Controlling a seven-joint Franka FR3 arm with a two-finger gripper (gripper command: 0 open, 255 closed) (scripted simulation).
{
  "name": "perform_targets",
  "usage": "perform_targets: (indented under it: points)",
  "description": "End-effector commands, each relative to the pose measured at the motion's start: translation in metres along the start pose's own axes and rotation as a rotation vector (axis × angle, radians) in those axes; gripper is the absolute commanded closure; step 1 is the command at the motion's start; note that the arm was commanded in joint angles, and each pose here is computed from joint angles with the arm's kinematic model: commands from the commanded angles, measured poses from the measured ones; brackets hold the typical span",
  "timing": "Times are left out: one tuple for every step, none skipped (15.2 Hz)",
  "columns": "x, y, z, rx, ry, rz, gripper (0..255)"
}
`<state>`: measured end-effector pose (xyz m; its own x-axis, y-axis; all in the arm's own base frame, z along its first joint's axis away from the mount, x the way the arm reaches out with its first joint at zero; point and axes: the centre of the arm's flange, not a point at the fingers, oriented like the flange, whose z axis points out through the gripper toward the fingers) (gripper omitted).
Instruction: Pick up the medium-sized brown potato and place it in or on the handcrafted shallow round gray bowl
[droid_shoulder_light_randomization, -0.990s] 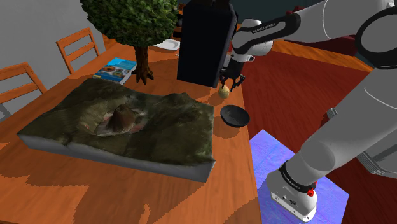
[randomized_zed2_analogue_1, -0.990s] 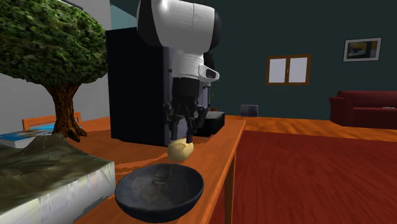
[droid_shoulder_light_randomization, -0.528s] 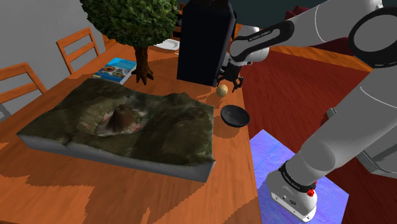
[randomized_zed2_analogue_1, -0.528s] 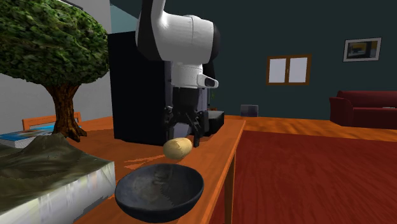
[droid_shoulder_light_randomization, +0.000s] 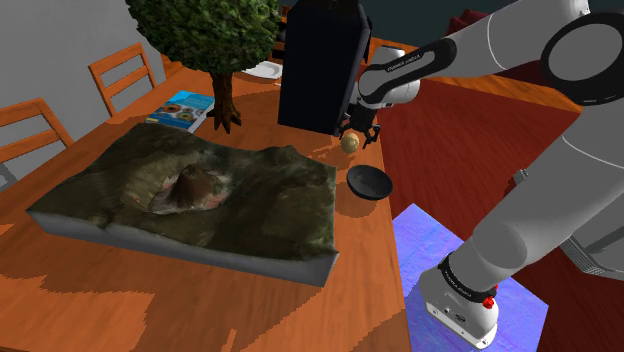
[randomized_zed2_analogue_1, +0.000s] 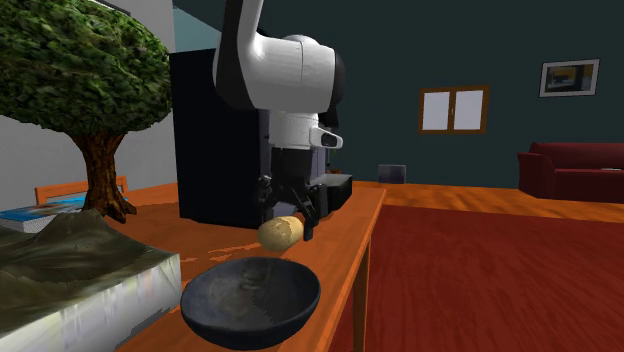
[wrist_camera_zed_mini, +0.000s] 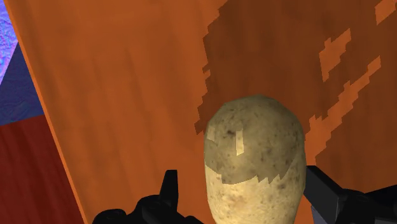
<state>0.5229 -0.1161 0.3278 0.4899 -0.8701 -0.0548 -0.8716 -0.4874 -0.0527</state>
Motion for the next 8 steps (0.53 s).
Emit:
perform_targets:
  points:
    - [0.0072,0.0057,0.0073,-0.011,-0.009,0.019,0]
    - [0.0072,0.0057,0.0073,-0.011,-0.009,0.019,0]
    - [0.0071,0.006,0.0079,-0.011,-0.008,0.019,255]
    - [0.0082,0.0049,0.0069,-0.011,-0.008,0.019,255]
    - [0.0093,0.0041,0.0063,-0.011,-0.008,0.019,255]
    - [0.0114,0.0034,0.007,-0.011,-0.008,0.019,255]
    - [0.01,0.0038,0.0047,-0.011,-0.008,0.019,255]
    - [0.011,0.0036,0.0042,-0.011,-0.008,0.019,255]
